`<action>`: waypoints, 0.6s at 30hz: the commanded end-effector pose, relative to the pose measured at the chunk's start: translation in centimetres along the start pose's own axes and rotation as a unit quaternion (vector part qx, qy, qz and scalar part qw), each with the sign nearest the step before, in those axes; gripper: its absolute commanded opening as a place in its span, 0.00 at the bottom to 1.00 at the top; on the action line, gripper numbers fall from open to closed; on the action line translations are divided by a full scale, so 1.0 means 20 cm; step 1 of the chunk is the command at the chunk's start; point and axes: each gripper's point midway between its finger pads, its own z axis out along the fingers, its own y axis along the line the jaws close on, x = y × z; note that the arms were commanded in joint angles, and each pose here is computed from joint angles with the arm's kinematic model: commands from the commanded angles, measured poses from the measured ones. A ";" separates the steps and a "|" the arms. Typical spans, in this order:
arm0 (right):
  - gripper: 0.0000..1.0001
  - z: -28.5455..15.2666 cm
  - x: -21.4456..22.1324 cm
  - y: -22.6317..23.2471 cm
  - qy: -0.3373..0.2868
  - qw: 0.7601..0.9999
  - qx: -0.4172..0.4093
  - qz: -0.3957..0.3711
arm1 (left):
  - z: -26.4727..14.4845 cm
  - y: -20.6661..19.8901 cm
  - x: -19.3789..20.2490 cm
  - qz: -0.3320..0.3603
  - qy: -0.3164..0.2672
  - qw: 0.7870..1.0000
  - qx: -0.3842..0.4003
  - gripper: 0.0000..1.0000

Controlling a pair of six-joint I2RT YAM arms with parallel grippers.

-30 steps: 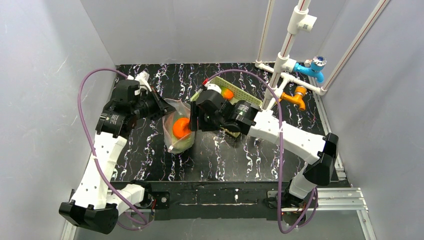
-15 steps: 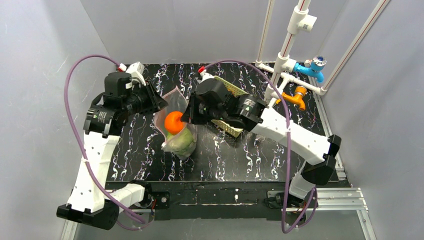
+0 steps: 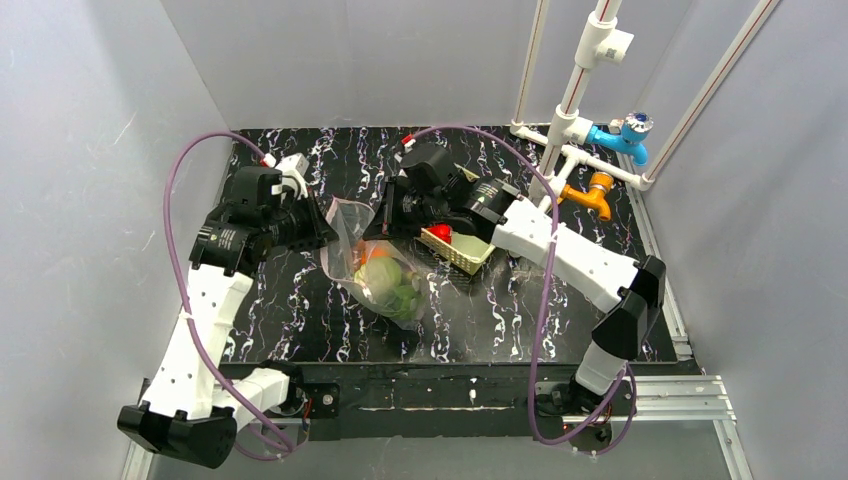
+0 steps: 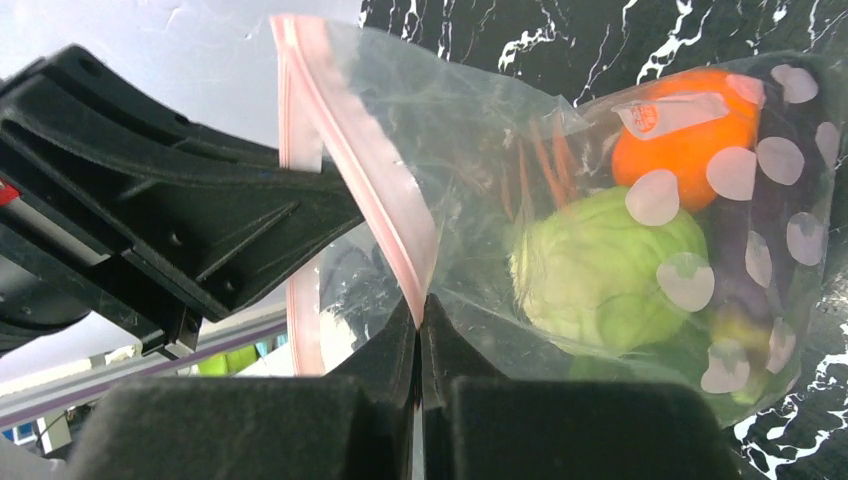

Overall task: Place the food in the zip-top bag and seal the zipper
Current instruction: Adjust the zipper food storage bag at the center of the board.

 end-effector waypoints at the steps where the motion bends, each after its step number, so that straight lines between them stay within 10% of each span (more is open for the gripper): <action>1: 0.01 -0.09 -0.08 0.20 -0.022 0.997 -0.071 -0.026 | -0.01 -0.05 -0.05 0.024 -0.012 0.999 0.024 0.00; 7: 0.02 -0.09 -0.15 0.28 -0.029 0.990 -0.113 -0.073 | -0.12 -0.01 -0.23 0.014 -0.089 0.995 -0.033 0.00; 18: 0.79 -0.28 -0.29 0.21 -0.068 0.964 -0.040 -0.252 | -0.12 0.08 -0.43 0.024 -0.140 0.984 -0.105 0.00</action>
